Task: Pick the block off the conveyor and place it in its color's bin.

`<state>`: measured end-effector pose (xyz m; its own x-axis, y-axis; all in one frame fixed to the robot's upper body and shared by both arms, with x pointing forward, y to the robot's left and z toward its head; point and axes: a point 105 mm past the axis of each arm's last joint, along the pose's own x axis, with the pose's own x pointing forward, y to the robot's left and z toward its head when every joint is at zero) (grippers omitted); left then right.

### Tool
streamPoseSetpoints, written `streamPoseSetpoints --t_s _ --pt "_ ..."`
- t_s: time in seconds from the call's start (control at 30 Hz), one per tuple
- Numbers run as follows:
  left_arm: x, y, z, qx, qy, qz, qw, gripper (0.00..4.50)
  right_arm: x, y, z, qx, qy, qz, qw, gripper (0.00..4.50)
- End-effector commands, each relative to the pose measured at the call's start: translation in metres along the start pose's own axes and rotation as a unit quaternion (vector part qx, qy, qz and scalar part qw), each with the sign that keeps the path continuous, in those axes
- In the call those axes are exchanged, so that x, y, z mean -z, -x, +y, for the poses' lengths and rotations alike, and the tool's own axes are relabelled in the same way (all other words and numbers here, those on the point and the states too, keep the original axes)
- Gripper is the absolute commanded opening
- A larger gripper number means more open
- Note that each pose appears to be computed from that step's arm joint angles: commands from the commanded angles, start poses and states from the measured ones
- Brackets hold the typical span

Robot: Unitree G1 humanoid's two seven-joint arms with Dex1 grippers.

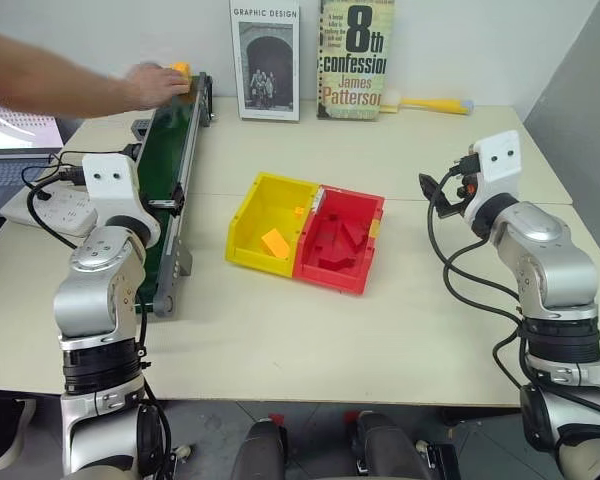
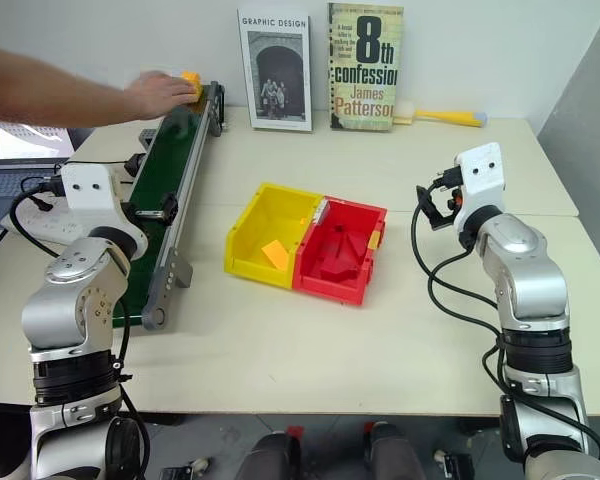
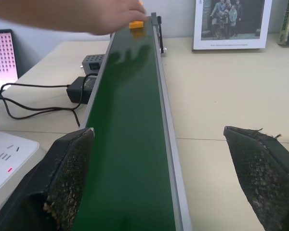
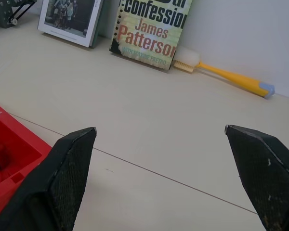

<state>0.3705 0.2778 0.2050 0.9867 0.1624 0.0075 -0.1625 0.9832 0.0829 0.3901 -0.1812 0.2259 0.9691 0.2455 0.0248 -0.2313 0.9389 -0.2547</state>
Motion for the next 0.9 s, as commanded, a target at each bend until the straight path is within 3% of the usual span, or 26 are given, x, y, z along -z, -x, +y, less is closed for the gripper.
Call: streamPoseSetpoints --t_s 0.03,0.6,0.9 --pt "-0.022 0.004 0.003 -0.001 -0.005 -0.037 0.999 4.50 -0.015 0.003 -0.005 0.007 0.010 -0.027 1.000 4.50" --pt "-0.020 0.008 0.019 -0.048 -0.014 -0.047 0.998 4.50 -0.014 0.004 0.001 -0.005 0.009 -0.024 1.000 4.50" --pt "-0.023 0.007 0.018 -0.019 -0.009 -0.044 0.999 4.50 -0.020 0.002 0.002 -0.029 0.021 -0.029 0.999 4.50"
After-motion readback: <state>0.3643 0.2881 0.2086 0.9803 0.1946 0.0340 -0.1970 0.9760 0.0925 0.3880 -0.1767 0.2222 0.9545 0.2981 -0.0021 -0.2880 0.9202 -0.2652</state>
